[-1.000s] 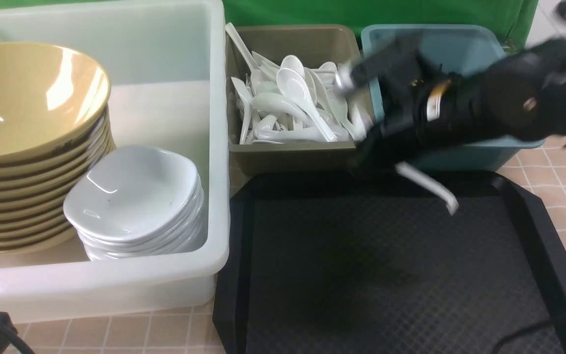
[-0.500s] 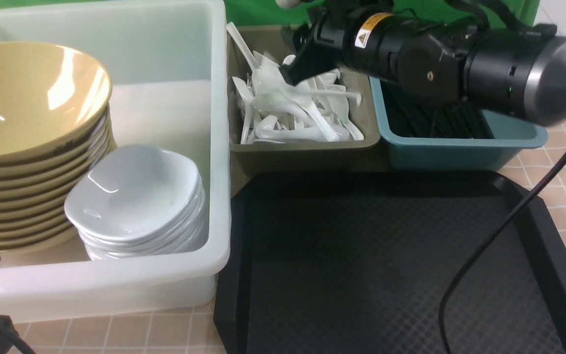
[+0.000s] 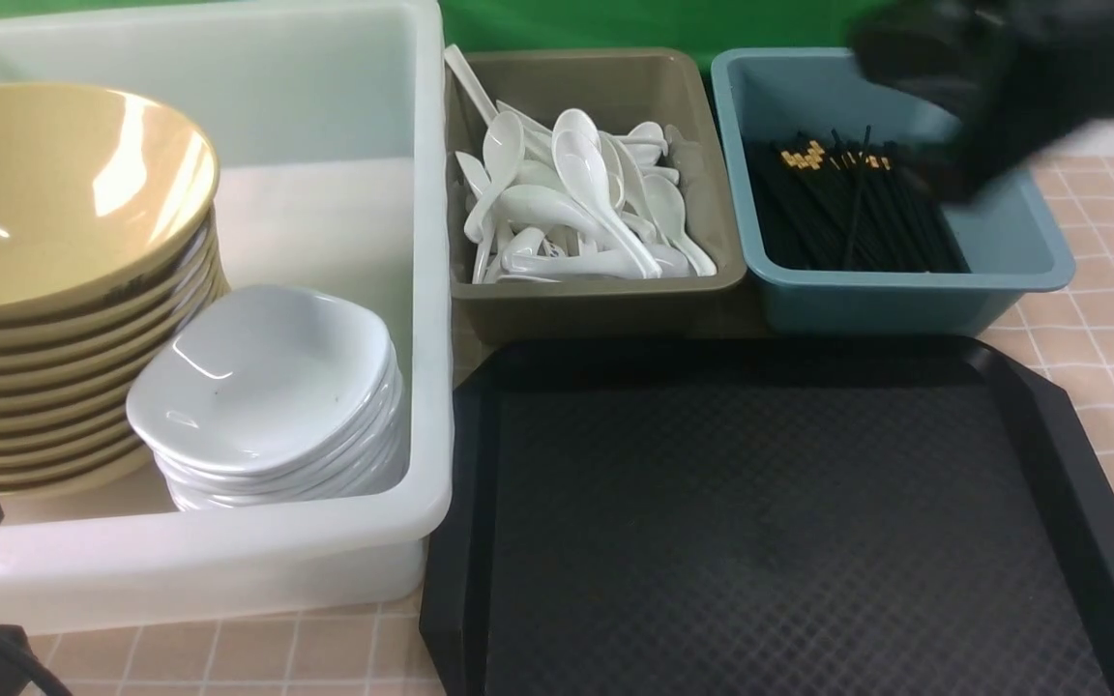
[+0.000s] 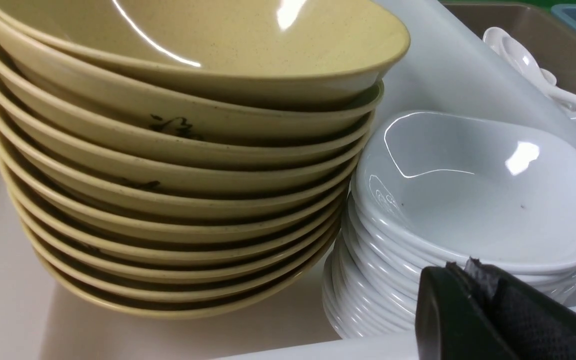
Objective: On brown table put chopsticks spoon bowls plates into blue grey white boxes.
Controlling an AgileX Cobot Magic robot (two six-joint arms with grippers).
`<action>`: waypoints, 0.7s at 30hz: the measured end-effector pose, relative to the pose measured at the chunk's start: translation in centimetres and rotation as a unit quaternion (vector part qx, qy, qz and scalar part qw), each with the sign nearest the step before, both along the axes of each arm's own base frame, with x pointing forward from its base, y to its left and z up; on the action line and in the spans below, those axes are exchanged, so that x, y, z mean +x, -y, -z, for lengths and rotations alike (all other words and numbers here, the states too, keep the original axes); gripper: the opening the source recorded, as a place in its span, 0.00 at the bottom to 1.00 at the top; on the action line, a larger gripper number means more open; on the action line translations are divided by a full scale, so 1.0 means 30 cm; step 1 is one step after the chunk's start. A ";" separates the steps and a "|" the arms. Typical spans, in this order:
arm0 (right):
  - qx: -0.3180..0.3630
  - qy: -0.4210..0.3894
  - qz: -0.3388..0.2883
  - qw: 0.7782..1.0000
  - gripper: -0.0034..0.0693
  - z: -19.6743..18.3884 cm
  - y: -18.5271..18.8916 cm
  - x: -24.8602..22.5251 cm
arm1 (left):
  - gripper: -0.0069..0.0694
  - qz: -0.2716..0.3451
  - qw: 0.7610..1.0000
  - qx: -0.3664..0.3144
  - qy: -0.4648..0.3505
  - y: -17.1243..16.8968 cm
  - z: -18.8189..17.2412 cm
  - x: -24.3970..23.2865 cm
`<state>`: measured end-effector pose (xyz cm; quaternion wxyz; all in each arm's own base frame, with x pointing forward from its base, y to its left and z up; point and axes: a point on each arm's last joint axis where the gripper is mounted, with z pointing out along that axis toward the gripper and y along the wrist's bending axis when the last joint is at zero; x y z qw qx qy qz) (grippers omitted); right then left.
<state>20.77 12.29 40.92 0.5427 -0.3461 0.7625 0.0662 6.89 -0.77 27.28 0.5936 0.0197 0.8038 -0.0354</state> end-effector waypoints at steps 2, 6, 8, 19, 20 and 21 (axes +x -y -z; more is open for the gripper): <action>0.015 0.024 0.002 1.000 0.10 0.052 0.052 -0.088 | 0.09 0.000 1.000 0.000 0.000 0.000 0.000 0.000; 0.055 0.081 0.007 0.995 0.10 0.186 0.150 -0.252 | 0.09 0.000 1.000 0.000 0.000 0.000 0.000 0.000; 0.073 0.099 0.010 0.992 0.10 0.252 0.184 -0.309 | 0.09 0.000 1.000 0.000 0.000 0.000 0.000 0.000; 0.161 0.218 0.011 0.963 0.10 0.496 0.335 -0.566 | 0.09 0.001 1.000 0.002 -0.006 0.000 0.005 -0.001; 0.157 0.222 0.011 0.962 0.11 0.506 0.334 -0.565 | 0.09 0.001 1.000 0.001 -0.007 0.001 0.006 -0.002; 0.151 0.226 0.011 0.962 0.11 0.512 0.333 -0.563 | 0.09 0.002 1.000 0.001 -0.012 0.001 0.010 -0.002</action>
